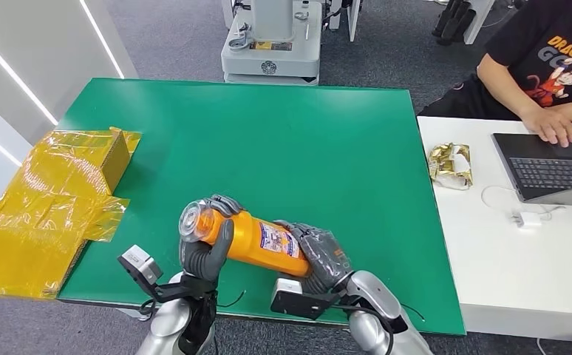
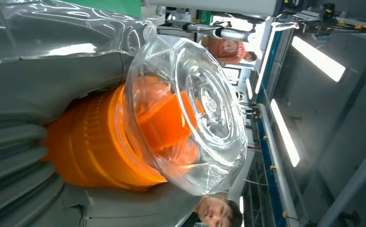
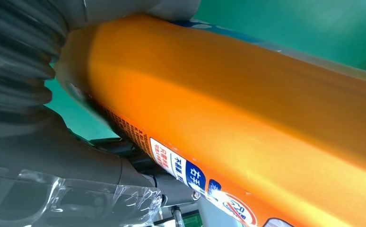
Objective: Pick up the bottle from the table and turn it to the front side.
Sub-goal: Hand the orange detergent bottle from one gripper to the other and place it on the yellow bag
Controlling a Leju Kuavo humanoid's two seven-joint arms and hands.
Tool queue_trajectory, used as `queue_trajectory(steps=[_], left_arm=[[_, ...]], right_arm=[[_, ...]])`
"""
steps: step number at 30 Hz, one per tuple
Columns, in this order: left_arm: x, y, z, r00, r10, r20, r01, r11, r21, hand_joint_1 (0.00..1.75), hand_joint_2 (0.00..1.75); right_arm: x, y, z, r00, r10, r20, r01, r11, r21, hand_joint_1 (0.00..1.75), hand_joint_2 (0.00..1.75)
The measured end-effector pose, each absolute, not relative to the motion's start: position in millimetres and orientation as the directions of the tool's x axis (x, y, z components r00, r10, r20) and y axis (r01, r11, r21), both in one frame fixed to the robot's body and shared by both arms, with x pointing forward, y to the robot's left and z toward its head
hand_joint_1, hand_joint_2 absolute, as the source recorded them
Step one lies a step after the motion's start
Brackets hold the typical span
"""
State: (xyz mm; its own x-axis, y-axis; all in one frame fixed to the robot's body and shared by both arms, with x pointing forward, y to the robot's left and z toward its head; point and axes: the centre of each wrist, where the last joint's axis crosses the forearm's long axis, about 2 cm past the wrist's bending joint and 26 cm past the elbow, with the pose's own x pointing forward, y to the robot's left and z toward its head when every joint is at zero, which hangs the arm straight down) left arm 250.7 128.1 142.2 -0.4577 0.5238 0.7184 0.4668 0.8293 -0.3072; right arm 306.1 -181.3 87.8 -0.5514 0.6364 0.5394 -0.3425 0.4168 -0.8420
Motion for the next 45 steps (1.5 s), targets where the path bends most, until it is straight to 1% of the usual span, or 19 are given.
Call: queue_trajectory(steps=[1, 2, 4, 5, 6, 18, 22, 25, 27, 29, 31, 33, 35, 37, 42, 45], left_arm=[[251, 128, 143, -0.459, 0.525, 0.717, 0.467, 0.829, -0.308, 1.75, 1.75], [251, 128, 143, -0.46, 0.526, 0.716, 0.467, 0.829, -0.308, 1.75, 1.75], [251, 127, 143, -0.46, 0.527, 0.714, 0.467, 0.828, -0.31, 1.75, 1.75], [251, 127, 144, -0.461, 0.528, 0.713, 0.467, 0.828, -0.311, 1.75, 1.75], [252, 127, 144, -0.463, 0.528, 0.712, 0.466, 0.828, -0.311, 1.75, 1.75], [254, 131, 143, -0.484, 0.494, 0.722, 0.393, 0.86, -0.325, 1.75, 1.75], [254, 136, 142, -0.492, 0.48, 0.727, 0.368, 0.871, -0.326, 1.75, 1.75], [255, 139, 142, -0.487, 0.486, 0.726, 0.36, 0.869, -0.34, 1.75, 1.75], [256, 141, 143, -0.486, 0.493, 0.722, 0.35, 0.866, -0.356, 1.75, 1.75], [258, 145, 146, -0.5, 0.483, 0.719, 0.33, 0.874, -0.357, 1.75, 1.75], [261, 151, 149, -0.523, 0.453, 0.722, 0.302, 0.891, -0.34, 1.75, 1.75], [265, 158, 153, -0.564, 0.393, 0.727, 0.264, 0.919, -0.292, 1.75, 1.75], [269, 167, 157, -0.623, 0.294, 0.725, 0.21, 0.955, -0.208, 1.75, 1.75], [273, 180, 162, -0.675, 0.184, 0.715, 0.145, 0.983, -0.116, 1.75, 1.75], [284, 222, 164, -0.729, -0.093, 0.679, -0.043, 0.995, 0.09, 1.75, 1.75], [287, 240, 163, -0.732, -0.197, 0.652, -0.109, 0.979, 0.172, 1.75, 1.75]], right_arm=[[306, -181, 88, -0.552, 0.636, 0.539, -0.338, 0.42, -0.842, 1.68, 1.75], [306, -180, 88, -0.553, 0.636, 0.539, -0.333, 0.423, -0.842, 1.49, 1.75], [305, -180, 88, -0.555, 0.634, 0.538, -0.322, 0.433, -0.842, 0.63, 1.75], [304, -179, 88, -0.556, 0.632, 0.54, -0.317, 0.439, -0.841, 0.26, 1.75], [304, -179, 88, -0.557, 0.628, 0.543, -0.31, 0.449, -0.838, 0.01, 1.75], [284, -160, 105, -0.578, 0.529, 0.622, -0.182, 0.66, -0.729, 0.0, 1.75], [277, -155, 110, -0.577, 0.468, 0.669, -0.19, 0.72, -0.668, 0.0, 1.75], [273, -152, 113, -0.574, 0.385, 0.722, -0.224, 0.775, -0.591, 0.0, 1.75], [268, -149, 118, -0.575, 0.302, 0.76, -0.242, 0.825, -0.511, 0.0, 1.75], [264, -147, 124, -0.586, 0.239, 0.775, -0.237, 0.864, -0.445, 0.0, 1.75], [260, -147, 131, -0.61, 0.211, 0.764, -0.204, 0.889, -0.409, 0.0, 1.75], [255, -146, 137, -0.654, 0.234, 0.72, -0.119, 0.907, -0.403, 0.0, 1.75], [251, -146, 142, -0.687, 0.284, 0.669, -0.01, 0.917, -0.4, 0.0, 1.75], [247, -146, 142, -0.69, 0.308, 0.655, 0.048, 0.922, -0.383, 0.0, 1.75], [236, -145, 137, -0.674, 0.297, 0.677, 0.072, 0.938, -0.339, 0.0, 1.75], [232, -145, 136, -0.671, 0.292, 0.682, 0.077, 0.942, -0.327, 0.0, 1.75]])
